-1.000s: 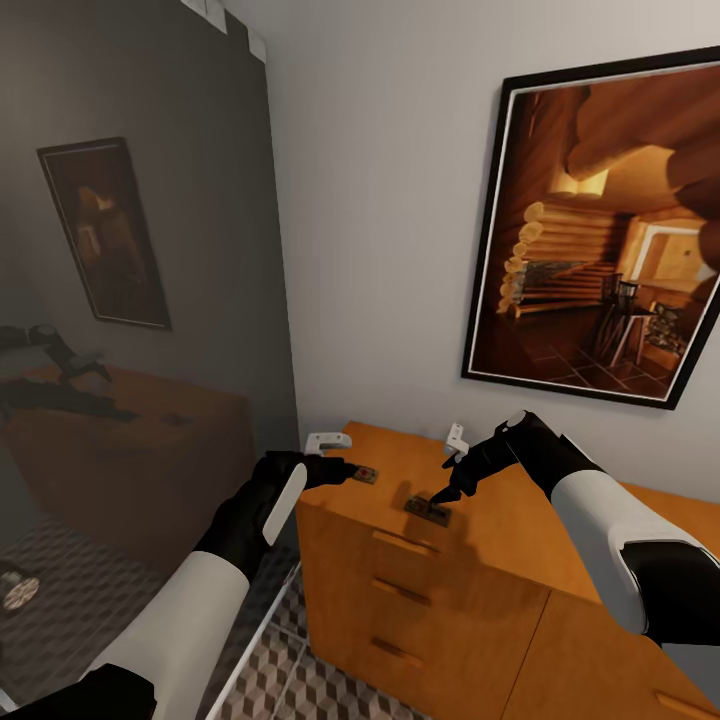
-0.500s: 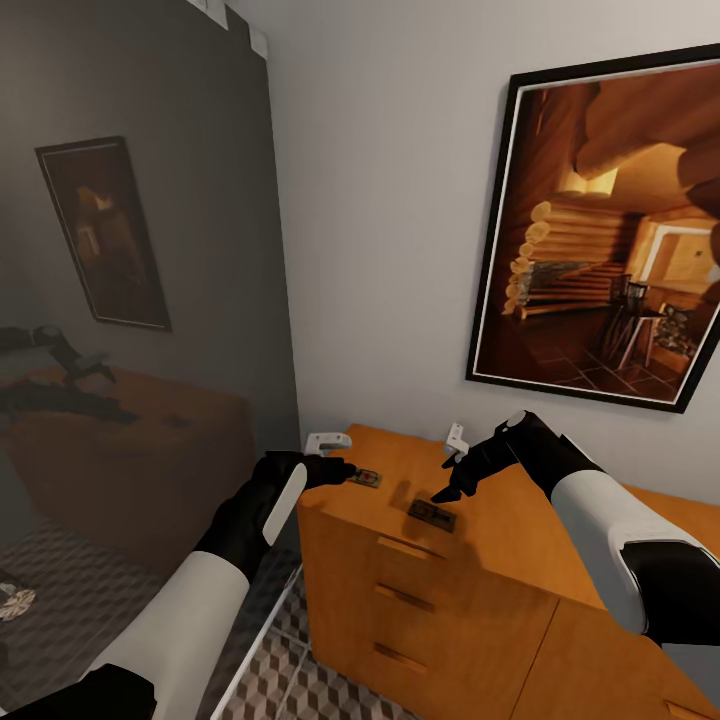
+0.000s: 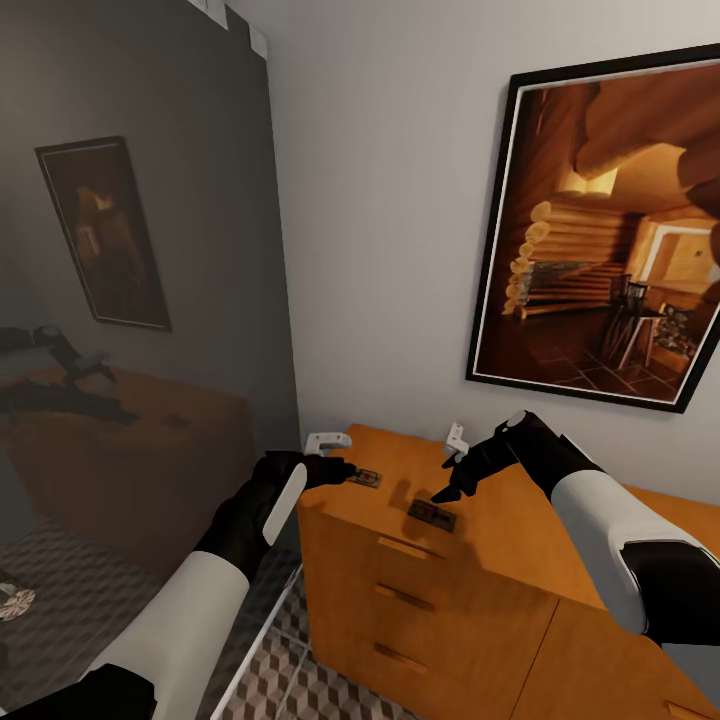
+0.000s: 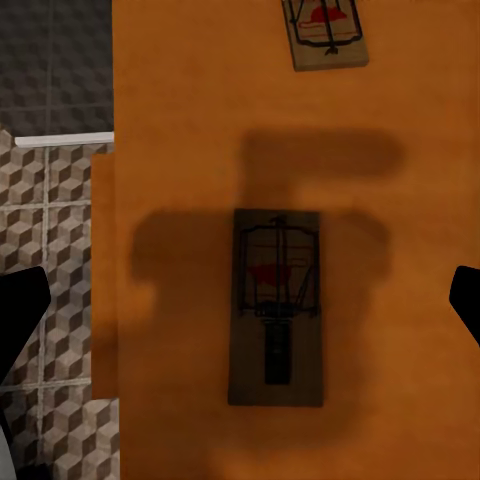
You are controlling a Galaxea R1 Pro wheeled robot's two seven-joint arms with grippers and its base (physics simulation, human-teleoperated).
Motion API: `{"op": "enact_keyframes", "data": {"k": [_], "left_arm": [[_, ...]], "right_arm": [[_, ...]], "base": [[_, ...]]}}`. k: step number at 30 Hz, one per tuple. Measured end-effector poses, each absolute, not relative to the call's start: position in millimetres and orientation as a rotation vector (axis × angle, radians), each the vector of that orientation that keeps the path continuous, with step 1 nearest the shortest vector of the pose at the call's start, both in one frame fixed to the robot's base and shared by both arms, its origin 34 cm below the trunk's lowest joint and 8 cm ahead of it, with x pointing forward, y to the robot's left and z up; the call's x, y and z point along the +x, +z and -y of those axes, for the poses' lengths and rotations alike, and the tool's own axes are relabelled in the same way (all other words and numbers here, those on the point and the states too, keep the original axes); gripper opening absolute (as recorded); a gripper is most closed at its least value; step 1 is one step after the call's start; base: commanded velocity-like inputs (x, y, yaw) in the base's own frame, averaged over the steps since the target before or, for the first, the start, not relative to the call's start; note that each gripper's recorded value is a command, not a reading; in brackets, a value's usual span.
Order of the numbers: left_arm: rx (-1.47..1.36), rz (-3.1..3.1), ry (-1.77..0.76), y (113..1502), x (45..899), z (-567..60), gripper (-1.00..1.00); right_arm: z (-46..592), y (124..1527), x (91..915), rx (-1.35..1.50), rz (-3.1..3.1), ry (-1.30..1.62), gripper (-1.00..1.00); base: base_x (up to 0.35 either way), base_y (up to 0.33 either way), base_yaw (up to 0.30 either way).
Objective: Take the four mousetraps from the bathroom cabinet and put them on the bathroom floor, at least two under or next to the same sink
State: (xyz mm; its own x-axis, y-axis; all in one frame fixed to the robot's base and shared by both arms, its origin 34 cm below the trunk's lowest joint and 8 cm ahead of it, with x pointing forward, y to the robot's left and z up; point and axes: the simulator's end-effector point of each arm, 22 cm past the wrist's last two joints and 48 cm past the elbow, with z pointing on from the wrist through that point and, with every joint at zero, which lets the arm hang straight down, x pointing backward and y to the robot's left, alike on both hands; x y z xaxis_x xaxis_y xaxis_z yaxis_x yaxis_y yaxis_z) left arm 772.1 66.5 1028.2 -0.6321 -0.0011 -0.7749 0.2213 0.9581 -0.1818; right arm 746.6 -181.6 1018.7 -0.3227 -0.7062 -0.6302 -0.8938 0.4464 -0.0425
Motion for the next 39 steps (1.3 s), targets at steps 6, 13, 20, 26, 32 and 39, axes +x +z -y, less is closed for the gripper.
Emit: {"op": "enact_keyframes", "data": {"k": [6,13,20,26,32,39], "left_arm": [[0.156,-2.234,-0.332,1028.6,772.1,-65.7,1.0],[0.156,-2.235,-0.332,1028.5,772.0,-65.7,1.0],[0.157,-2.235,-0.331,1028.2,771.9,-65.8,1.0],[0.157,-2.235,-0.331,1028.3,771.9,-65.8,1.0],[0.157,-2.236,-0.333,1028.4,771.8,-65.5,1.0],[0.157,-2.237,-0.334,1028.0,771.6,-65.3,1.0]], "right_arm": [[181.7,1018.7,746.7,-1.334,-2.122,0.423,1.0],[181.6,1018.8,746.7,-1.334,-2.122,0.423,1.0],[181.2,1019.6,747.1,-1.334,-2.115,0.424,1.0],[181.4,1019.9,747.4,-1.333,-2.113,0.425,1.0],[181.8,1019.8,747.7,-1.332,-2.114,0.423,1.0],[181.9,1019.8,747.6,-1.332,-2.115,0.423,1.0]], "base": [[0.0,0.0,0.0],[0.0,0.0,0.0],[0.0,0.0,0.0],[0.0,0.0,0.0],[0.0,0.0,0.0],[0.0,0.0,0.0]]}}
